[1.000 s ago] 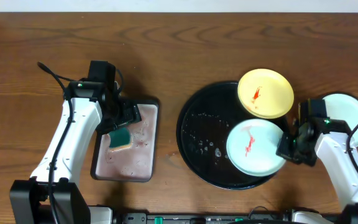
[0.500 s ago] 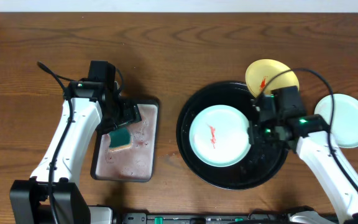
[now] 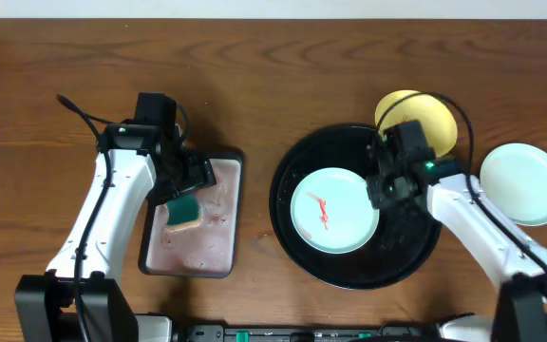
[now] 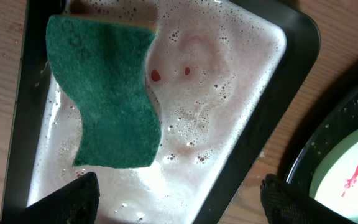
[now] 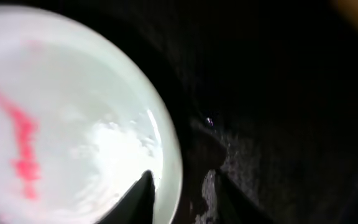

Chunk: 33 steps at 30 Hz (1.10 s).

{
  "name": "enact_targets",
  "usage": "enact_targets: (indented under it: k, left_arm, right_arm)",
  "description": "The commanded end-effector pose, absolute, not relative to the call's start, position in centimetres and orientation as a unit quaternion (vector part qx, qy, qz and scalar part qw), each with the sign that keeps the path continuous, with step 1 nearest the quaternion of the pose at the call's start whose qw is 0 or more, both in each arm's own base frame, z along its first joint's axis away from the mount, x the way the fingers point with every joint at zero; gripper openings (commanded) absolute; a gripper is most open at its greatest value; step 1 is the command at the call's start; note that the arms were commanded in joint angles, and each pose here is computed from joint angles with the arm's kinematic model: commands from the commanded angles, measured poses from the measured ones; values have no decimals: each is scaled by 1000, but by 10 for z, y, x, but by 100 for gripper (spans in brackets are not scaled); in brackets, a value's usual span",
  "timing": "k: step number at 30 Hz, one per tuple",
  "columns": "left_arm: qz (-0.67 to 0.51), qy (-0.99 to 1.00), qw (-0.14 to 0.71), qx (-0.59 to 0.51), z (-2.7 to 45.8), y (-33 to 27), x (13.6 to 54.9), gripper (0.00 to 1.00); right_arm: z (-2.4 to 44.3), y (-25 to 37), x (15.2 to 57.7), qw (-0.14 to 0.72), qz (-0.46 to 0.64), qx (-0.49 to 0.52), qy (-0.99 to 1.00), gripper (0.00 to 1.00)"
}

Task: Clean dirty plates on tray and stack at the side
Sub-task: 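Grasp the sponge with the left gripper and lift it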

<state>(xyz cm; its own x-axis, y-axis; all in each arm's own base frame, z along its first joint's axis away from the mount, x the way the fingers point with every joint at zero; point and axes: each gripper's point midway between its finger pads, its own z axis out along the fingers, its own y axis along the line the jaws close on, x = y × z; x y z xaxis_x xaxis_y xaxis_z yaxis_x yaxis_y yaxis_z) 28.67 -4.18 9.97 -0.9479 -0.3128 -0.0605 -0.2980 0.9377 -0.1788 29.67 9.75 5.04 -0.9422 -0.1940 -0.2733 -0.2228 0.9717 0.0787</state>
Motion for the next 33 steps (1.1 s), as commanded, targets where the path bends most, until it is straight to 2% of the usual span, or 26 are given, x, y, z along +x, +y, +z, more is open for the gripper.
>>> enact_targets:
  k: [1,7,9,10,12,17,20,21,24,25,28,33]
  left_arm:
    - [-85,982,57,-160,106,-40,291,83]
    - [-72,982,67,-161,98,-36,293,83]
    - [-29,982,69,-173,89,-21,290,69]
    - [49,971,71,-221,78,7,282,68]
    - [96,959,80,-255,66,24,277,66]
    - [14,972,83,-220,27,-3,286,58]
    - [8,975,68,-212,8,-7,280,50]
    - [10,975,61,-211,0,-7,278,46]
    - [16,976,37,-215,-23,-6,270,24]
    - [18,976,23,-217,-30,-7,266,8]
    - [15,976,4,-215,-37,-9,261,7]
    - [-30,982,11,-185,-11,-24,273,7]
  right_arm:
    - [110,113,314,203,96,-114,968,36]
    - [138,119,303,219,133,-91,962,40]
    - [137,118,298,210,133,-86,965,40]
    - [134,118,293,197,137,-83,967,40]
    - [133,119,288,187,141,-84,969,40]
    - [132,119,286,182,141,-81,970,40]
    - [131,119,285,178,142,-70,971,38]
    - [131,118,285,177,143,-67,972,38]
    - [131,118,285,177,143,-67,971,38]
    - [131,118,285,177,143,-67,971,37]
    - [131,118,284,174,142,-67,972,37]
    - [131,118,283,173,142,-67,972,36]
